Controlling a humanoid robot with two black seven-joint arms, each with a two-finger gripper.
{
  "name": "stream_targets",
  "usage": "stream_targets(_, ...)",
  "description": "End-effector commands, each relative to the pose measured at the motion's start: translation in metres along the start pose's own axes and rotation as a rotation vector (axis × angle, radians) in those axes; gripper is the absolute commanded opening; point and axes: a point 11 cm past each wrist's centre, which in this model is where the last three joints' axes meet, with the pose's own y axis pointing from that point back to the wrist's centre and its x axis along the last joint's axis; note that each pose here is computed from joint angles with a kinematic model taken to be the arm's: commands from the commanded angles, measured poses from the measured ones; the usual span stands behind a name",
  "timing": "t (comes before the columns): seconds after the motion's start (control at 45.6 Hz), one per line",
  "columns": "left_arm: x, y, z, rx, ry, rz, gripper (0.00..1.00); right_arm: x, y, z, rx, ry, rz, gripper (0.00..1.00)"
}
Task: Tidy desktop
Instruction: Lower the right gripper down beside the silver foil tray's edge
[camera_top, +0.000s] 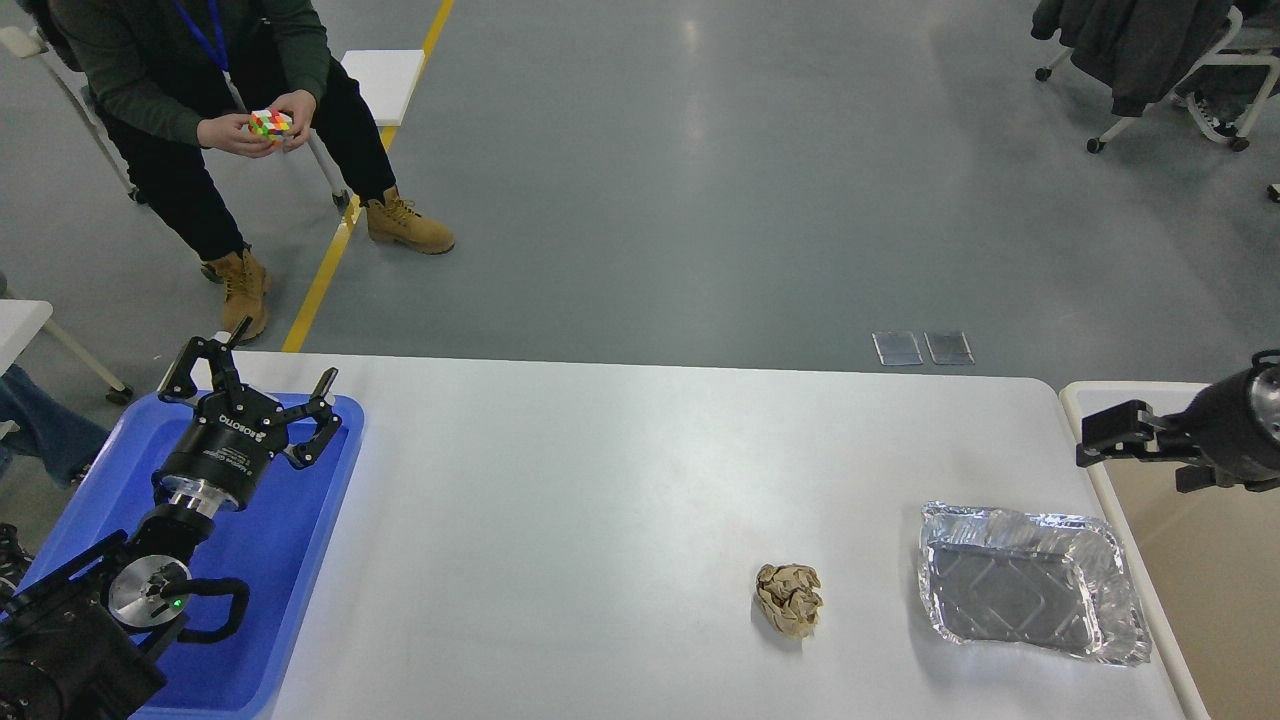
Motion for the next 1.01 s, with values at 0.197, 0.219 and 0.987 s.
stream_targets(0.197, 0.000, 0.000, 0.000, 0.000, 0.000, 0.000, 0.99, -0.030, -0.014, 0.033, -0.068, 0.153, -0.059, 1.00)
stream_targets(0.219, 0.000, 0.000, 0.000, 0.000, 0.000, 0.000, 0.99, -0.033, -0.017, 0.032, -0.062, 0.154, -0.065, 1.00)
stream_targets(0.987, 0.000, 0.000, 0.000, 0.000, 0.000, 0.000, 0.99, -0.079, -0.084, 0.073, -0.078, 0.088, -0.027, 1.00)
